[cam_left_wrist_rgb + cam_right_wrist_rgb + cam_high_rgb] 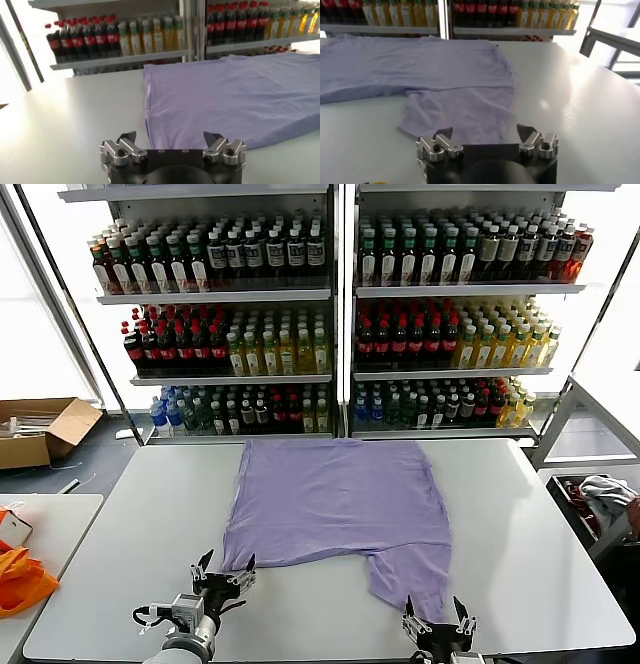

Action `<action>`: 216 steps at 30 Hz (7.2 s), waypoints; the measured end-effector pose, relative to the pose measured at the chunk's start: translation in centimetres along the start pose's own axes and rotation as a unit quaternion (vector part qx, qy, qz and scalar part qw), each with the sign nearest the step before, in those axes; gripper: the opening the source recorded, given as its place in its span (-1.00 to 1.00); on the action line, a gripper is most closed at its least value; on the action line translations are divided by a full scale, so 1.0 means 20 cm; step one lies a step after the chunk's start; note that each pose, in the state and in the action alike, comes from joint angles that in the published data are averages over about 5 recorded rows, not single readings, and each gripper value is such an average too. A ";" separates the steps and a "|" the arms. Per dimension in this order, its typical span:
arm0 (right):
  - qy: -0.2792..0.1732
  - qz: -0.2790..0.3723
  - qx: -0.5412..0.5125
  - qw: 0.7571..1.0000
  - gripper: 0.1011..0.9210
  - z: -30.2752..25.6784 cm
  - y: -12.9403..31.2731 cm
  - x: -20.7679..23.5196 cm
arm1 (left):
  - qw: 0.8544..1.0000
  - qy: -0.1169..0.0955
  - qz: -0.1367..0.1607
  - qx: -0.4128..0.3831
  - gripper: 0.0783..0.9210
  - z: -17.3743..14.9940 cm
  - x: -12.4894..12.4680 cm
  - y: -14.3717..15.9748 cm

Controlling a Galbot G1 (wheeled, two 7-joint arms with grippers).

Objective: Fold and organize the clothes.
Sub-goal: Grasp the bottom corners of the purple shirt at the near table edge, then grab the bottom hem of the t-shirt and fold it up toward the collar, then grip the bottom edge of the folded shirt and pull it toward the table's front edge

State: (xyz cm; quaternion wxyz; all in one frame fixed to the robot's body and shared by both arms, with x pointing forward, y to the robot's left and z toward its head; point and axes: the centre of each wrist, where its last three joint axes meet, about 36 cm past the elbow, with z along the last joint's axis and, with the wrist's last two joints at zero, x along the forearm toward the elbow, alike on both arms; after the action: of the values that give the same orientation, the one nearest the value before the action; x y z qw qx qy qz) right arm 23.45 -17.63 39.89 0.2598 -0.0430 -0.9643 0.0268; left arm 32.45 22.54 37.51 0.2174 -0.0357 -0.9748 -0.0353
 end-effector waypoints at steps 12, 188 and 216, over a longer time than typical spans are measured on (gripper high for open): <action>0.006 -0.003 0.001 1.000 0.15 0.05 0.03 -0.02 | 1.000 0.020 0.005 0.011 0.41 0.03 0.01 0.00; -0.018 0.045 0.003 0.999 -0.71 -0.35 -0.19 -0.90 | 0.999 0.030 -0.016 -0.002 -0.59 -0.22 -0.56 0.01; -0.041 0.044 -0.011 0.998 -0.97 -0.33 -0.13 -0.45 | 0.999 -0.022 -0.010 -0.032 -0.98 -0.20 -0.23 -0.04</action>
State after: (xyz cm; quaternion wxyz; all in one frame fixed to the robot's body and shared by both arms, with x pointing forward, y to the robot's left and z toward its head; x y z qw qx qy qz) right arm 34.31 -20.82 41.22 0.2181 -0.0874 -0.9716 0.0288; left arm 38.23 21.07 39.09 0.1947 -0.0332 -0.9780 -0.0679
